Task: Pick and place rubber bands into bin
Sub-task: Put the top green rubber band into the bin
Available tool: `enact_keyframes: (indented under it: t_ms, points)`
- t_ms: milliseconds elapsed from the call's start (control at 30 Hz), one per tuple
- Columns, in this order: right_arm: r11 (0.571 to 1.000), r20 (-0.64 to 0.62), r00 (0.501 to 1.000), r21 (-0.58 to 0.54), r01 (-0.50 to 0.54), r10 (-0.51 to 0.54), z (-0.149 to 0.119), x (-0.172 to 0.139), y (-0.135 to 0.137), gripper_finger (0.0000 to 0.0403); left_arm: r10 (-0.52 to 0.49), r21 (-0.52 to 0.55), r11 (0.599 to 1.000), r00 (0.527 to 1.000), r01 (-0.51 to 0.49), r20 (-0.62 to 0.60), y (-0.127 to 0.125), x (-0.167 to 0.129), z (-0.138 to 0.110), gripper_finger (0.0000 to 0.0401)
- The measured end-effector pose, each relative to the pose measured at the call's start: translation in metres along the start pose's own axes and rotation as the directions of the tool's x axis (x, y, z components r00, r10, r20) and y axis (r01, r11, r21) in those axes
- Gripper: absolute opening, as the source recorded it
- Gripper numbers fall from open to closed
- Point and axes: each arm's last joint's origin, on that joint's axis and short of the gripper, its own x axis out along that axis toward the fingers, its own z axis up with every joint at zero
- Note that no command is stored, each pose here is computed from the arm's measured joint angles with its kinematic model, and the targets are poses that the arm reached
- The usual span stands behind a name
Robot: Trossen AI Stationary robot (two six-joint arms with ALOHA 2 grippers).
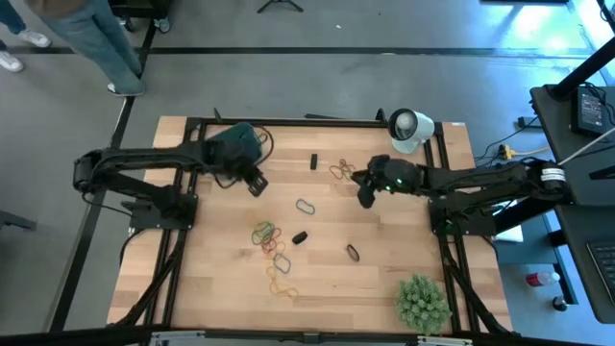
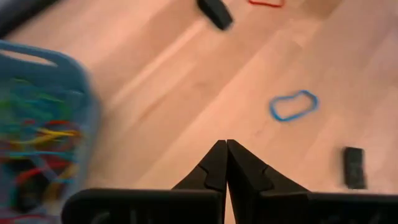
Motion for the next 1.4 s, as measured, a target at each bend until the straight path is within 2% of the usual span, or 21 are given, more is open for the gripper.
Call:
enact_keyframes:
  t_ms: [100, 233, 333, 467, 567, 633, 800, 1067, 1400]
  points:
    - [0.999, -0.056, 0.998, -0.023, 0.026, -0.027, 0.022, 0.016, 0.002, 0.0111, -0.04, -0.03, 0.999, 0.999, 0.04, 0.017, -0.005, 0.013, -0.013, 0.0002]
    - [0.997, -0.269, 0.96, -0.038, 0.072, -0.079, 0.046, 0.045, 0.002, 0.0144, -0.079, -0.011, 0.997, 0.996, 0.08, 0.035, -0.009, 0.023, -0.027, 0.0002]
    - [0.987, -0.436, 0.886, -0.046, 0.156, -0.16, 0.059, 0.069, -0.001, 0.0158, -0.083, 0.002, 0.997, 0.996, 0.083, 0.037, -0.009, 0.024, -0.03, 0.0002]
    - [0.967, -0.639, 0.735, -0.058, 0.246, -0.225, 0.064, 0.104, -0.008, 0.016, -0.08, 0.032, 0.996, 0.996, 0.079, 0.04, -0.007, 0.024, -0.03, 0.0002]
    - [0.945, -0.719, 0.646, -0.045, 0.325, -0.257, 0.061, 0.127, -0.017, 0.016, -0.082, 0.056, 0.995, 0.996, 0.08, 0.04, -0.006, 0.023, -0.029, 0.0002]
    - [0.939, -0.755, 0.61, -0.019, 0.344, -0.239, 0.057, 0.141, -0.022, 0.0161, -0.1, 0.074, 0.992, 0.994, 0.098, 0.03, -0.004, 0.023, -0.028, 0.0002]
    - [0.925, -0.779, 0.591, 0.037, 0.377, -0.21, 0.051, 0.159, -0.033, 0.0161, -0.12, 0.102, 0.988, 0.993, 0.118, 0.019, 0.001, 0.023, -0.025, 0.0002]
    - [0.89, -0.805, 0.566, 0.115, 0.442, -0.177, 0.046, 0.16, -0.046, 0.0154, -0.117, 0.144, 0.983, 0.992, 0.111, 0.039, 0.012, 0.021, -0.018, 0.0002]
    - [0.891, -0.807, 0.566, 0.121, 0.438, -0.169, 0.039, 0.164, -0.045, 0.0054, -0.136, 0.139, 0.982, 0.99, 0.129, 0.044, 0.028, 0.02, -0.01, 0.0002]
